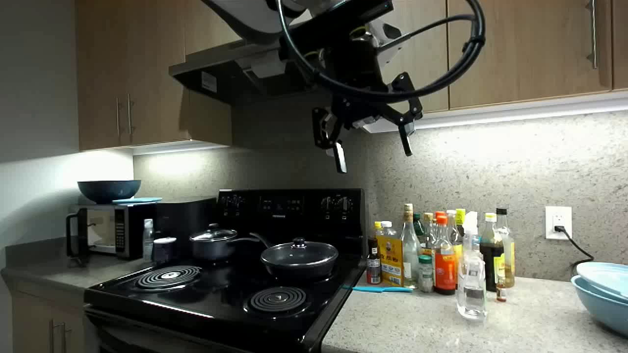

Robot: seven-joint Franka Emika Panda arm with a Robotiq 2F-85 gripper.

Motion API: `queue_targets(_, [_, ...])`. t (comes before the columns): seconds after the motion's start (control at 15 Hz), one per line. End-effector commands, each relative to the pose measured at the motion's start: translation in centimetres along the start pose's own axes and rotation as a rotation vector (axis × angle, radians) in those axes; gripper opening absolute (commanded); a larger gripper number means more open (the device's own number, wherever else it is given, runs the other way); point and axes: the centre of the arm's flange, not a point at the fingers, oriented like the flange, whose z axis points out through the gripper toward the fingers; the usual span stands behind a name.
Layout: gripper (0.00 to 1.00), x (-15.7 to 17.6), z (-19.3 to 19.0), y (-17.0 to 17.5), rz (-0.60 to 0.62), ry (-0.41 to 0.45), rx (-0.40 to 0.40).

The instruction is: Move the pan forward

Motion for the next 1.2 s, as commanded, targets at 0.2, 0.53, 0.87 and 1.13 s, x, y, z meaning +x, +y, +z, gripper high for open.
queue_targets(0.2, [1.0, 0.0, 0.0, 0.0, 0.0, 0.0, 0.0])
queue_targets(0.53, [1.0, 3.1, -0.4, -4.4, -0.109, -0.023, -0.068])
queue_targets(0.87, [1.0, 7.4, -1.0, -13.1, -0.302, 0.001, -0.123])
queue_targets(1.13, [1.0, 8.9, -0.9, -17.5, -0.406, 0.019, -0.161])
